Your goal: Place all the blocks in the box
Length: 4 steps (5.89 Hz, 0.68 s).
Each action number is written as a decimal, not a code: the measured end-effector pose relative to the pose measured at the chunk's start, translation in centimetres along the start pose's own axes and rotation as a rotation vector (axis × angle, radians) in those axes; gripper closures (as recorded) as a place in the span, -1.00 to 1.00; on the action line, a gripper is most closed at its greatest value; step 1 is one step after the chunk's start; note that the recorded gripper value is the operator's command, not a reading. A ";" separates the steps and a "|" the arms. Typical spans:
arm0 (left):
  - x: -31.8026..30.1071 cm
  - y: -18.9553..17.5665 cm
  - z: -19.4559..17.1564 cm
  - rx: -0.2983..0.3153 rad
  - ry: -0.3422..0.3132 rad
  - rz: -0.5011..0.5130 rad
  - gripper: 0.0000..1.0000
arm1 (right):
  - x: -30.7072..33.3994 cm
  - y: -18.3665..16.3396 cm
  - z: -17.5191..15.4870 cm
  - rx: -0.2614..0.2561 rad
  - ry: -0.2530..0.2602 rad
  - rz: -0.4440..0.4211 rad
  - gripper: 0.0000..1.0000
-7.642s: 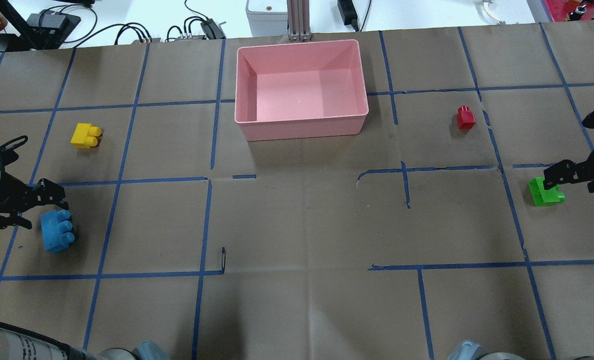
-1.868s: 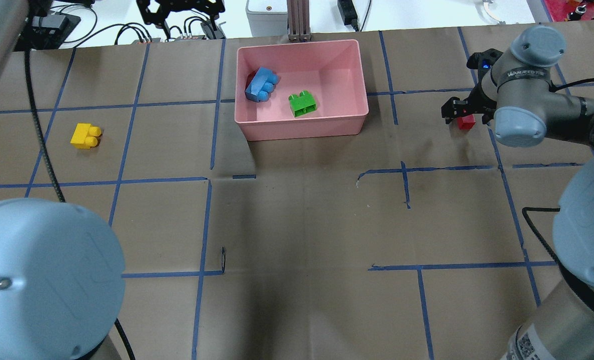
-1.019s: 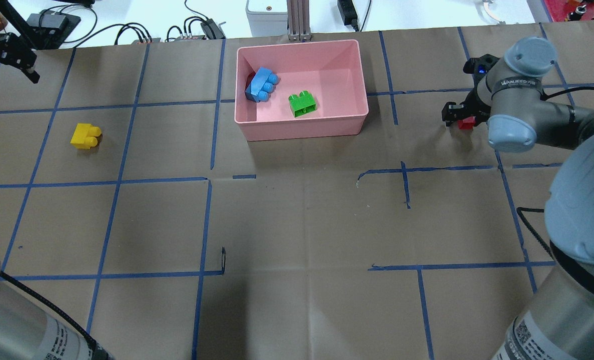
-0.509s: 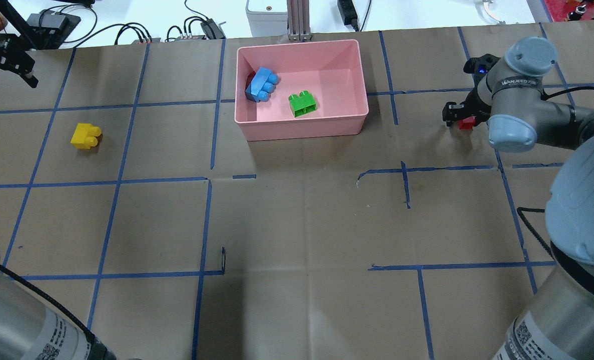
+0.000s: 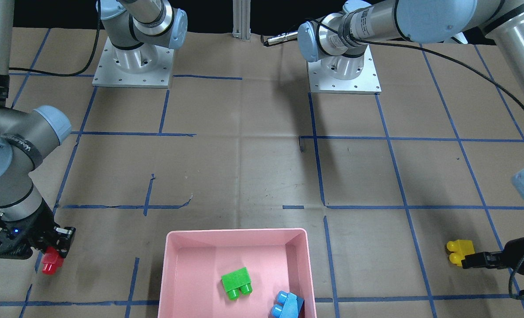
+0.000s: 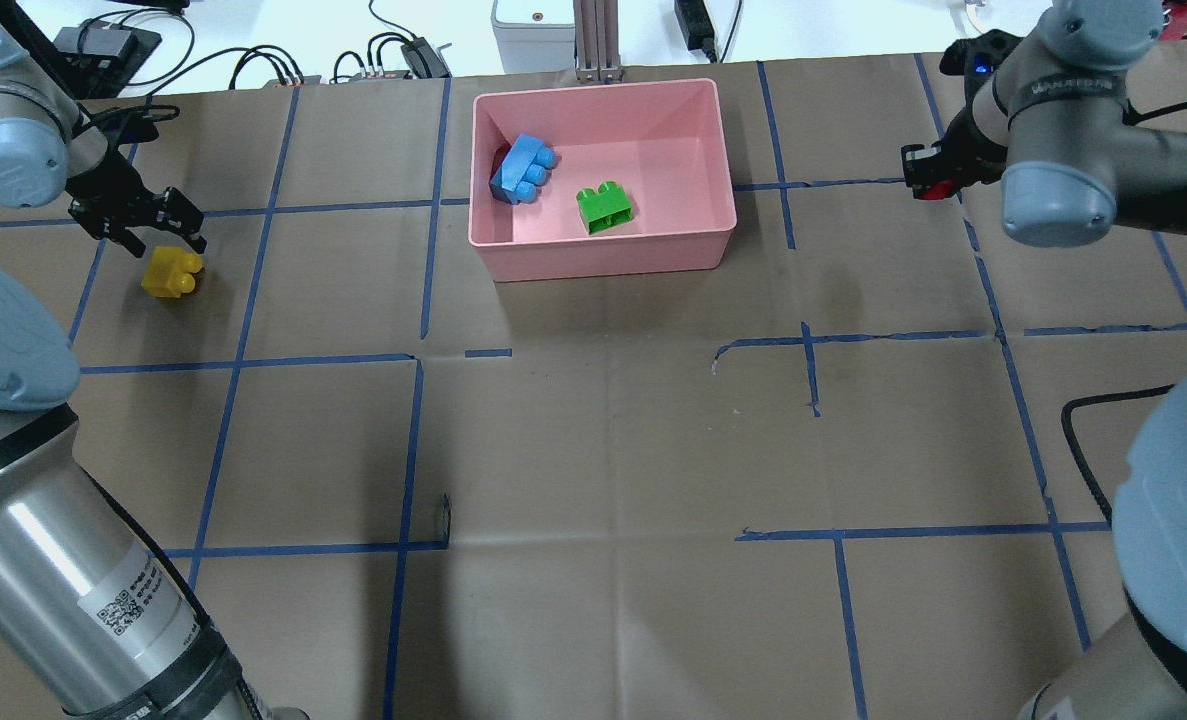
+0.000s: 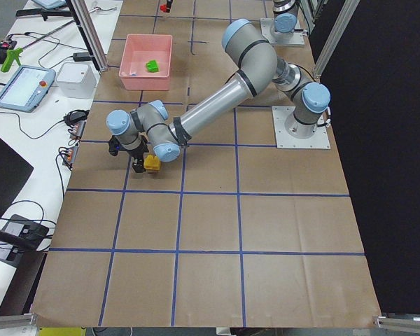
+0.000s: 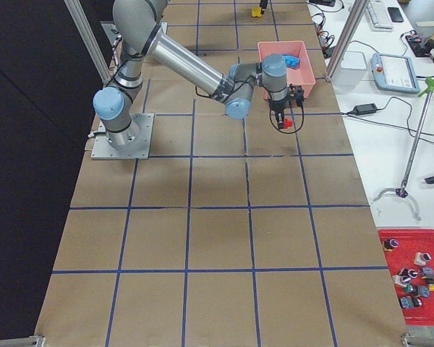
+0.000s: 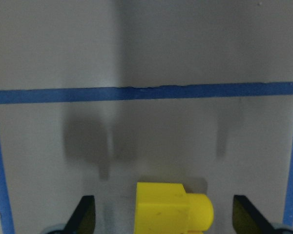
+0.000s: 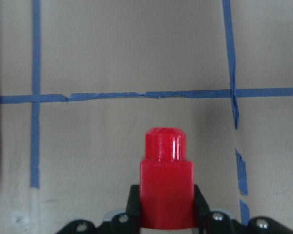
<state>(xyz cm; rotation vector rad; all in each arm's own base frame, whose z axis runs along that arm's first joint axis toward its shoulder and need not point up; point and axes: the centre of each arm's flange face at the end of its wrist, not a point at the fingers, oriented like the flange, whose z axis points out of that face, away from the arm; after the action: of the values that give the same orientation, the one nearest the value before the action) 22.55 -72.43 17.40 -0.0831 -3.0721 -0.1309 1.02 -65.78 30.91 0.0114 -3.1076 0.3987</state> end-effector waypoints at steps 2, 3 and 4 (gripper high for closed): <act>0.2 1.3 0.5 0.012 -0.015 0.046 -0.78 | -11.4 -2.2 -7.1 -0.035 -0.043 -0.050 0.90; 0.4 1.8 0.0 0.015 -0.017 0.053 -0.48 | -18.3 -1.8 -7.0 -0.014 -0.075 -0.016 0.89; 0.7 2.3 -0.1 0.012 -0.016 0.058 -0.27 | -24.7 -1.6 -4.9 0.032 -0.118 0.019 0.84</act>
<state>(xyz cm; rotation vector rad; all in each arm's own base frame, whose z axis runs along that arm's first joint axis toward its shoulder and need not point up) 22.01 -70.15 17.75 -0.1731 -3.0821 -0.1092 25.74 -65.90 35.78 0.0058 -3.2190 0.4650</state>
